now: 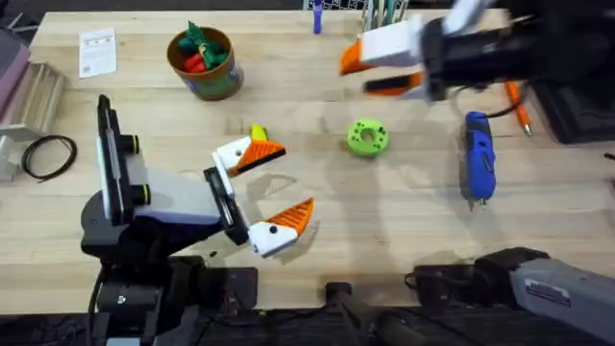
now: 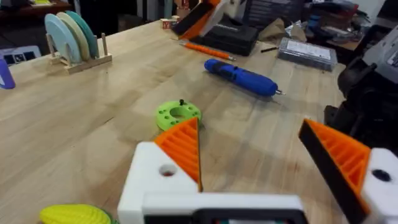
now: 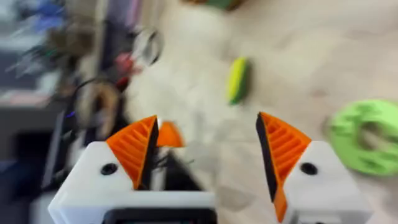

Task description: Pick up the gripper from the table and insert it into the empty holder that is missing its gripper. Then pick up a screw, insert it into the mounting hole, and use the screwdriver to tighten it. Finally, clean up the table by picking up the vegetable and placing it into the bucket.

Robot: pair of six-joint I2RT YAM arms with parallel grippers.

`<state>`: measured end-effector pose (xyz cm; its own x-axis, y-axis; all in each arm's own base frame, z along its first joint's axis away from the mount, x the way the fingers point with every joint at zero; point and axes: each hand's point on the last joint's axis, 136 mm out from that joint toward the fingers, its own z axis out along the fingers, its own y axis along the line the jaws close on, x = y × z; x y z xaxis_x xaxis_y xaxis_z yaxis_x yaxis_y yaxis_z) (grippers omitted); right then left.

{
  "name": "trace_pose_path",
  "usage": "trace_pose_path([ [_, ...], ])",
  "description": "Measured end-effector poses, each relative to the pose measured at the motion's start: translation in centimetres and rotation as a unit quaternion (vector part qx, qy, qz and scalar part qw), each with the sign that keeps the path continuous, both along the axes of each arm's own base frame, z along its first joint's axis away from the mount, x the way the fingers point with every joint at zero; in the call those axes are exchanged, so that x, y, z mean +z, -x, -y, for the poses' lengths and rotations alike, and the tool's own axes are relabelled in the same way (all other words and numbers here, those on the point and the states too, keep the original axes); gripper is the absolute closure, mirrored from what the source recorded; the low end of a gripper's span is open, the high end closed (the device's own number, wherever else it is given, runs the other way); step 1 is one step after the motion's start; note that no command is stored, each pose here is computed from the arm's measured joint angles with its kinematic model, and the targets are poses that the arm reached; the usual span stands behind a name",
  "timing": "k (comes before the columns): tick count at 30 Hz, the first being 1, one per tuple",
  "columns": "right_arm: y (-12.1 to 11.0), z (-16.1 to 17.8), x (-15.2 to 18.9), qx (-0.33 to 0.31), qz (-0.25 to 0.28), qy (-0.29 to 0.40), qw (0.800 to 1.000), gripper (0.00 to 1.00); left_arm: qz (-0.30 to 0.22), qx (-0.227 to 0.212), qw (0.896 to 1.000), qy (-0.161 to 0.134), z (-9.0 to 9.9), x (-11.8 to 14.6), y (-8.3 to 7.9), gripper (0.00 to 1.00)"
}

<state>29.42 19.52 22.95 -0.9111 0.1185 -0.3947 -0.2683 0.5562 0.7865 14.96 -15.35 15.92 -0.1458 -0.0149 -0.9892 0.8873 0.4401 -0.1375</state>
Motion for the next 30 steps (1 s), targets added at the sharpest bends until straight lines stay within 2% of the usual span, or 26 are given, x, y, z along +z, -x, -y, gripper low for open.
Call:
trace_pose_path([
  [3, -0.5, 3.8, 0.3, -0.044, 0.020, 0.060, 0.997, 0.108, 0.000, 0.000, 1.000, 0.000, 0.0, 0.0, 0.0, 0.015],
  [7, -0.1, 7.5, -1.4, -0.075, 0.006, 0.140, 0.987, 0.108, 0.000, 0.000, 1.000, 0.000, 0.0, 0.0, 0.0, 0.015],
  [13, 0.7, 10.4, -3.9, -0.087, -0.005, 0.243, 0.966, 0.110, 0.000, 0.000, 1.000, 0.000, 0.0, 0.0, 0.0, 0.015],
  [21, 0.4, 11.9, -4.6, -0.092, 0.010, 0.304, 0.948, 0.118, 0.000, 0.000, 1.000, 0.000, 0.0, 0.0, 0.0, 0.015],
  [26, 0.7, 11.2, -4.5, -0.075, 0.018, 0.339, 0.938, 0.119, 0.000, 0.000, 1.000, 0.000, 0.0, 0.0, 0.0, 0.015],
  [30, 0.1, 10.5, -3.8, -0.065, 0.029, 0.369, 0.927, 0.123, 0.000, 0.000, 1.000, 0.000, 0.0, 0.0, 0.0, 0.015],
])
